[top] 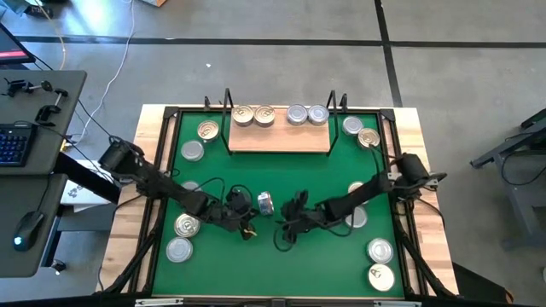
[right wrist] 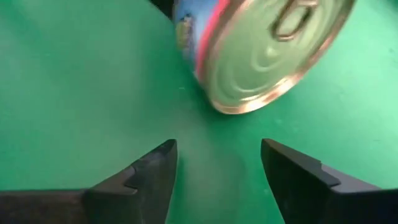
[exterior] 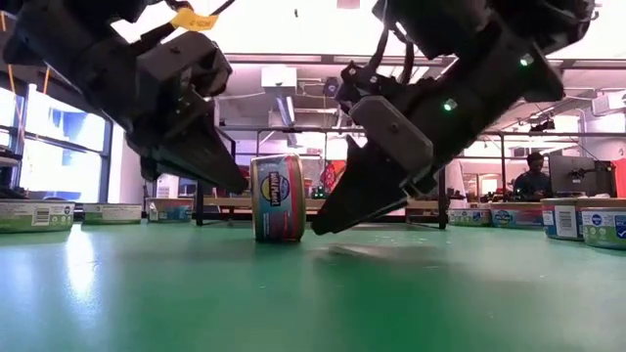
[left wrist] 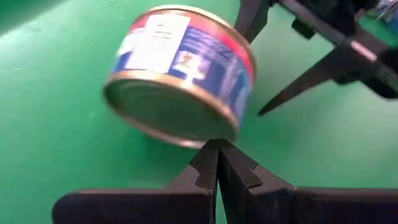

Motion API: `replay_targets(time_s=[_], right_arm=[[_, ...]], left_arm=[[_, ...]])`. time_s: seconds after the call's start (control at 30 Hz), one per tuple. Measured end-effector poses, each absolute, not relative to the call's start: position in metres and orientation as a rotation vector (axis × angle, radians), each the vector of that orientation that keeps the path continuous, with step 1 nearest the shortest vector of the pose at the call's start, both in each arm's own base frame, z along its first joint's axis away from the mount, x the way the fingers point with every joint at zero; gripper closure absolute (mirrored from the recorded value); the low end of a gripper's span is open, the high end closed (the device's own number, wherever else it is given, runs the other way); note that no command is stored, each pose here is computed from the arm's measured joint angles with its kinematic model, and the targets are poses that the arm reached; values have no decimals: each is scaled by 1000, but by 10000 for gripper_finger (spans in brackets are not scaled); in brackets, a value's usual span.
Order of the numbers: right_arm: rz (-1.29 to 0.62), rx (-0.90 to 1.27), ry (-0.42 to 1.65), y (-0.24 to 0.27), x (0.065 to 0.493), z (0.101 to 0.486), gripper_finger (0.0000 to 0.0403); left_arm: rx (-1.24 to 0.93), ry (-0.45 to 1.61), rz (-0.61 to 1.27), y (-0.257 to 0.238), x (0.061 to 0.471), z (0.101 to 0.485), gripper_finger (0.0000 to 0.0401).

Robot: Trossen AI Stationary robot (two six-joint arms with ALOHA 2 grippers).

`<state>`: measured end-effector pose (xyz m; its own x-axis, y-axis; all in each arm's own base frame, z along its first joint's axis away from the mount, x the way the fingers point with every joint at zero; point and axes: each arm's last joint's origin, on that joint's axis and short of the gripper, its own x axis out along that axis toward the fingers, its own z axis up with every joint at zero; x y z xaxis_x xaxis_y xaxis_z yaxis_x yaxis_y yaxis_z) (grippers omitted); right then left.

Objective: Stack canned seafood by type on shelf
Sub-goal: Put the blue pink tuna can on the shelf

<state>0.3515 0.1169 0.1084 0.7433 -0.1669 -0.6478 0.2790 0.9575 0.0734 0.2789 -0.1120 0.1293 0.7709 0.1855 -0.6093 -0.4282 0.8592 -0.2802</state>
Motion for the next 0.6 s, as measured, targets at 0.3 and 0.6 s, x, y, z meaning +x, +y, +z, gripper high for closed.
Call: replay_targets(time_s=[0.3,0.6], right_arm=[[-313,82,726,123,335,128,174],[-332,-64,697,135,325,139,174]], left_arm=[[-453,434,268,-115,305,107,401],[-470,400,124,-131,297,135,401]])
